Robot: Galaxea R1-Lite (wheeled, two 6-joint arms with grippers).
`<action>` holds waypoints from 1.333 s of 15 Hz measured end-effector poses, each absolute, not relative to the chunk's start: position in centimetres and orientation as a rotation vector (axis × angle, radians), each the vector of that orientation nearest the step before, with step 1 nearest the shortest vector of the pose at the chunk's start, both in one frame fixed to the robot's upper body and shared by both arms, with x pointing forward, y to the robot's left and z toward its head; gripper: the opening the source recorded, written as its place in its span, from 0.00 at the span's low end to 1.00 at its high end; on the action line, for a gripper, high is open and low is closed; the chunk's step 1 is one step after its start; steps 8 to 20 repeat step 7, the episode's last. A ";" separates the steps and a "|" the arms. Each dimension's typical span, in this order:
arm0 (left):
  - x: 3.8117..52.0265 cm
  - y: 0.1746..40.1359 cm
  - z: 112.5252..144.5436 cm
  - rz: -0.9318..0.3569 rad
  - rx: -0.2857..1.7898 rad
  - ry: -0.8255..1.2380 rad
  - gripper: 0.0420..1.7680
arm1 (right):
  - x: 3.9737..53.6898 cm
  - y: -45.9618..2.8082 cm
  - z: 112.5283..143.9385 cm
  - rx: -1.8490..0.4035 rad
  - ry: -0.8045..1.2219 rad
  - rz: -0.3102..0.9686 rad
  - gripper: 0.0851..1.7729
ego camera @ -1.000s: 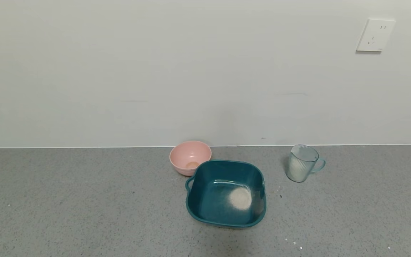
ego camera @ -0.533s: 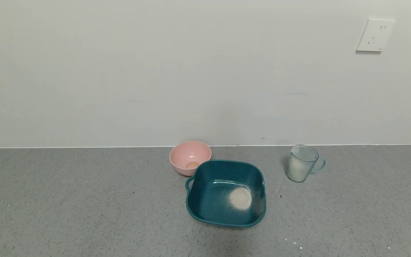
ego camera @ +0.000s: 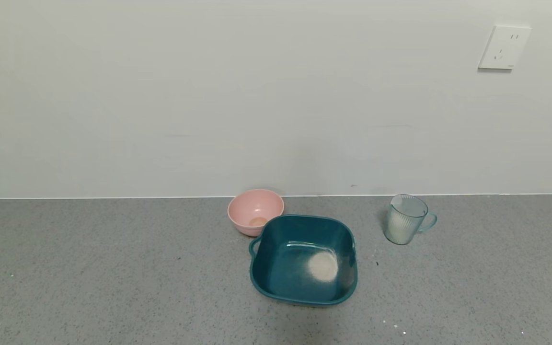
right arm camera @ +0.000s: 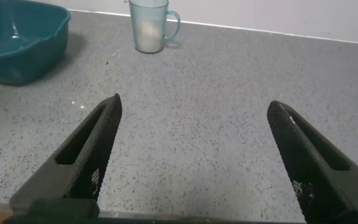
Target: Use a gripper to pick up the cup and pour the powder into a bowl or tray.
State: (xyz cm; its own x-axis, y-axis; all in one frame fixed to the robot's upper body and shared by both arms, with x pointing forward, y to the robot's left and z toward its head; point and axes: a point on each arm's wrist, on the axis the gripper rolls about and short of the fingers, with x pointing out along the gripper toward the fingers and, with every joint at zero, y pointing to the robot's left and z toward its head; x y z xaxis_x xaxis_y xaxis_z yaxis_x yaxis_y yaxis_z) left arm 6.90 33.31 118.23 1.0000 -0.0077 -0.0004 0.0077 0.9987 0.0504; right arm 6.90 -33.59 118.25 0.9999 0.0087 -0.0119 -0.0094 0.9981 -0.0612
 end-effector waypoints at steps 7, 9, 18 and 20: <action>6.9 33.3 118.2 -0.008 0.050 0.000 0.97 | 6.9 -33.6 118.1 -0.048 0.013 0.005 0.96; 6.9 33.3 118.2 -0.008 0.050 0.000 0.97 | 6.9 -33.6 118.1 -0.048 0.013 0.005 0.96; 6.9 33.3 118.2 -0.008 0.050 0.000 0.97 | 6.9 -33.6 118.1 -0.048 0.013 0.005 0.96; 6.9 33.3 118.2 -0.008 0.050 0.000 0.97 | 6.9 -33.6 118.1 -0.048 0.013 0.005 0.96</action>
